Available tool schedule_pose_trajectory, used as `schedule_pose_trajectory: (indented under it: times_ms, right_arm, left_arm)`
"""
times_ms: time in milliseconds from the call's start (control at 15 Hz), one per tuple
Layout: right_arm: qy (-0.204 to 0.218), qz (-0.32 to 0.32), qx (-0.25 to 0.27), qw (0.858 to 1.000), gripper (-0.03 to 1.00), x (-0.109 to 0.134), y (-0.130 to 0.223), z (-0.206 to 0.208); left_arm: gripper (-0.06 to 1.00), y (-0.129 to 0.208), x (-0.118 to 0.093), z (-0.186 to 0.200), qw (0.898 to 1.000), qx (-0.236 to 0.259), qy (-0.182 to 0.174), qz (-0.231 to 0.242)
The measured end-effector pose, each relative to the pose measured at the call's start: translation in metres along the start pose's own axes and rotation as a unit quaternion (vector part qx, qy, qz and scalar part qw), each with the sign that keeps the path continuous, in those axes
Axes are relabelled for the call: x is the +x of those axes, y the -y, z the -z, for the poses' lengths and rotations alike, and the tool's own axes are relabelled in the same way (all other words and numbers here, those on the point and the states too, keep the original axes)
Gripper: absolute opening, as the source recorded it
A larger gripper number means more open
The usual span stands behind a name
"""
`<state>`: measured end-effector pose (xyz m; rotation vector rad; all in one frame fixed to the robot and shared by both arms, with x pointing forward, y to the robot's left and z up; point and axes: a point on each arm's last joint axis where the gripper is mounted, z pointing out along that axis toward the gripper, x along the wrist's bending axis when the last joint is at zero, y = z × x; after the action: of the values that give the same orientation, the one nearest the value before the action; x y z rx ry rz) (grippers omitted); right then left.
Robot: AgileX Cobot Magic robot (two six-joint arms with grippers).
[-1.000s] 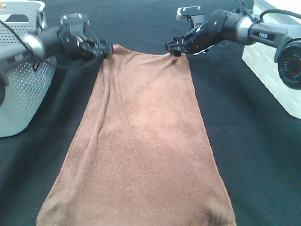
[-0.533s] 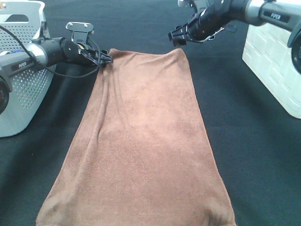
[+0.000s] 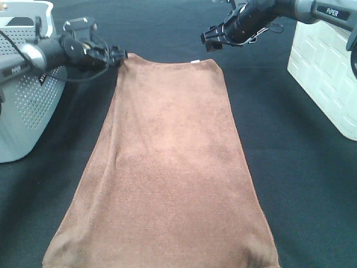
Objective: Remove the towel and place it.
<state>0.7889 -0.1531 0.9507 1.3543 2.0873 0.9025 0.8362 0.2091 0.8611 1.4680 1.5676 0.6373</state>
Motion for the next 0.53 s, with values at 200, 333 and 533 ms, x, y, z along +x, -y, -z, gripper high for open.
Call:
schedule_pose_trajectory:
  times_ms: [200, 333, 533]
  right_arm:
    - [0.001, 0.002, -0.012, 1.0, 0.69, 0.0, -0.012, 0.014]
    - [-0.003, 0.003, -0.006, 1.0, 0.69, 0.0, -0.02, 0.029]
    - [-0.017, -0.001, 0.032, 0.999, 0.69, 0.003, -0.031, 0.058]
  left_arm:
    - [0.69, -0.032, -0.019, 0.018, 0.999, -0.033, 0.016, -0.003]
    - [0.69, -0.053, -0.03, 0.032, 0.998, -0.05, 0.024, -0.021]
    - [0.69, -0.073, -0.039, 0.056, 0.998, 0.0, 0.029, -0.057]
